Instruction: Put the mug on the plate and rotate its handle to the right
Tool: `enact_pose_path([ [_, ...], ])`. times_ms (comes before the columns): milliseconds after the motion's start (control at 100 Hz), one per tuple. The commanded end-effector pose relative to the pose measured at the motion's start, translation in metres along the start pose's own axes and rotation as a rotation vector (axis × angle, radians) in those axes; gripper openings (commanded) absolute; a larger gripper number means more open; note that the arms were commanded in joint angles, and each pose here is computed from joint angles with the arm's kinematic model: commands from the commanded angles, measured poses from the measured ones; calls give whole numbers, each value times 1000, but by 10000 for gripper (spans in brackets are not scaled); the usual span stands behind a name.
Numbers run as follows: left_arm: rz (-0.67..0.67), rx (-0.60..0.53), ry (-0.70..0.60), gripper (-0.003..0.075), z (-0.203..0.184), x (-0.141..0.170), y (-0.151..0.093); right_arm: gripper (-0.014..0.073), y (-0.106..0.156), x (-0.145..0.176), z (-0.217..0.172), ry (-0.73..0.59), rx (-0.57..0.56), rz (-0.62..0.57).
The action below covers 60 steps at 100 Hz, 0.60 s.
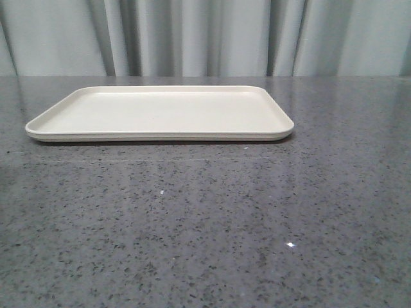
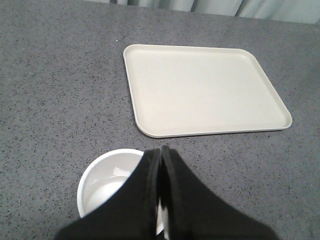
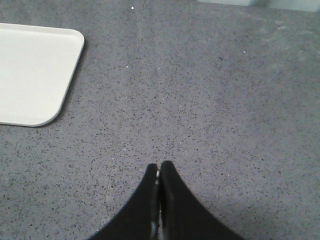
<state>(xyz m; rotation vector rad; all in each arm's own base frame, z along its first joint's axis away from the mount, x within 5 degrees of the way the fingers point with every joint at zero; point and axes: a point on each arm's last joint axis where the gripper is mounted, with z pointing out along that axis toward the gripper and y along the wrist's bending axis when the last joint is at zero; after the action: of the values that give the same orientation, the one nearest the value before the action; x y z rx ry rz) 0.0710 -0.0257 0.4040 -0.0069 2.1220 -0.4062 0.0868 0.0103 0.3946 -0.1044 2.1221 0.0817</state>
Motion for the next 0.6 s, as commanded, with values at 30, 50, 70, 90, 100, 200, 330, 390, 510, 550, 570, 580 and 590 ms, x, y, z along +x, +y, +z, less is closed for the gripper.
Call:
enact_pose_path([
  [30, -4, 23, -68, -20, -4, -12, -4, -64, -1, -14, -4, -77, 12, -6],
  [50, -4, 23, -68, -20, -4, -12, -4, -64, -1, -14, -4, -77, 12, -6],
  [70, -1, 18, -68, -20, -4, -12, -4, -64, -1, -14, -4, -76, 12, -6],
  [90, 1, 18, -67, -20, -4, -12, -4, -64, -1, -14, -4, -76, 12, -6],
  [100, 1, 18, -67, -20, -4, -12, -4, -64, -1, -14, -4, -76, 12, -6],
  [200, 2, 17, -67, -20, -4, -12, -4, -59, -1, -13, -4, -69, 12, -5],
  [330, 2, 17, -67, -7, -4, -12, -4, 35, -1, -13, -4, -65, 12, -5],
  [390, 2, 16, -62, 26, -3, -11, -3, 128, -1, -13, -4, -65, 12, -5],
  [510, 2, 15, -42, 178, -3, -10, -3, 337, -1, -13, -4, -65, 12, -5],
  [550, 2, 14, -35, 239, -3, -9, -3, 402, -1, -13, -4, -65, 12, -5],
  [570, 2, 14, -32, 278, -3, -9, -3, 420, -1, -13, -4, -65, 12, -5],
  [580, 2, 14, -30, 304, -3, -8, -3, 437, -1, -13, -4, -66, 12, -5],
  [590, 2, 14, -28, 318, -3, -8, -3, 445, -1, -13, -4, -66, 12, -5],
])
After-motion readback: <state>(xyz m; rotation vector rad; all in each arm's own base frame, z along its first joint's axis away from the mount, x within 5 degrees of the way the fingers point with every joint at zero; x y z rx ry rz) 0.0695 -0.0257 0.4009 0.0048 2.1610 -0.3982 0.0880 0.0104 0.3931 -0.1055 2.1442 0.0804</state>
